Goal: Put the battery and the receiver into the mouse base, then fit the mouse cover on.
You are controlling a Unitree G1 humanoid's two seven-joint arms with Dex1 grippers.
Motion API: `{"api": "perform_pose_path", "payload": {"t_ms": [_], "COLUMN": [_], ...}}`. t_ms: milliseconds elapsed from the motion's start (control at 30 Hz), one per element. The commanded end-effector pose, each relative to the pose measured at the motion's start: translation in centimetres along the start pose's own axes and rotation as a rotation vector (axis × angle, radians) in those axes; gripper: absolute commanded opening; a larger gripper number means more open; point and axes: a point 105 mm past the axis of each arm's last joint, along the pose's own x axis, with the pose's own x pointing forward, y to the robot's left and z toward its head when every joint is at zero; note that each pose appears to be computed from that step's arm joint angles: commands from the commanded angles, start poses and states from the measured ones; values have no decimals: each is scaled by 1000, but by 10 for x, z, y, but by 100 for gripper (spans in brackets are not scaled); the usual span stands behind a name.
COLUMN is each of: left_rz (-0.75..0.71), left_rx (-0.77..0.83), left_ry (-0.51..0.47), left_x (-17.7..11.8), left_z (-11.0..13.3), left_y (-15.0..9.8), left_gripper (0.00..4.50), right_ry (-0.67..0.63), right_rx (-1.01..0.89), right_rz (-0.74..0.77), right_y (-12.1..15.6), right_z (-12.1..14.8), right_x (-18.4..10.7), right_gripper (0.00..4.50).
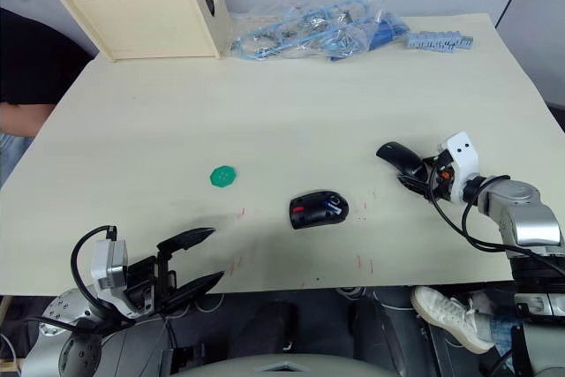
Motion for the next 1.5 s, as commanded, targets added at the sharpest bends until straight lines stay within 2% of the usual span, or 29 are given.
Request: {"api": "perform_pose_path", "payload": {"t_ms": [33,933,1033,1400,1433,1467,1500], "left_rz": [0,-4,-3,-2,-2,-2,-1], "left_rx": [21,17,16,15,15,15,16], "left_ry": [-6,0,1,-2,-3,-3,-3], "left_x": [-1,-2,-2,-1,-1,-1,-1], "left_z": [3,1,0,0,0,-1,0], "left_y": [0,-1,-1,-1,-1,-1,-1], "left_gripper": [443,443,450,450,450,450,450], "right_ry": [-48,-35,-34,-32,-32,-32,-32], "right_rx": [-31,-33,-34,-36,-35,-36,-37], "right_rz": [-15,-20,-19,-16,-16,-15,-15], "right_y": [-4,-6,-6,-5,-5,-5,-5], "right_z": [17,16,16,17,17,17,17], "right_x": [-7,-11,-11,-11,-11,-11,-11], "right_gripper": [450,450,380,380,328,306,254]}}
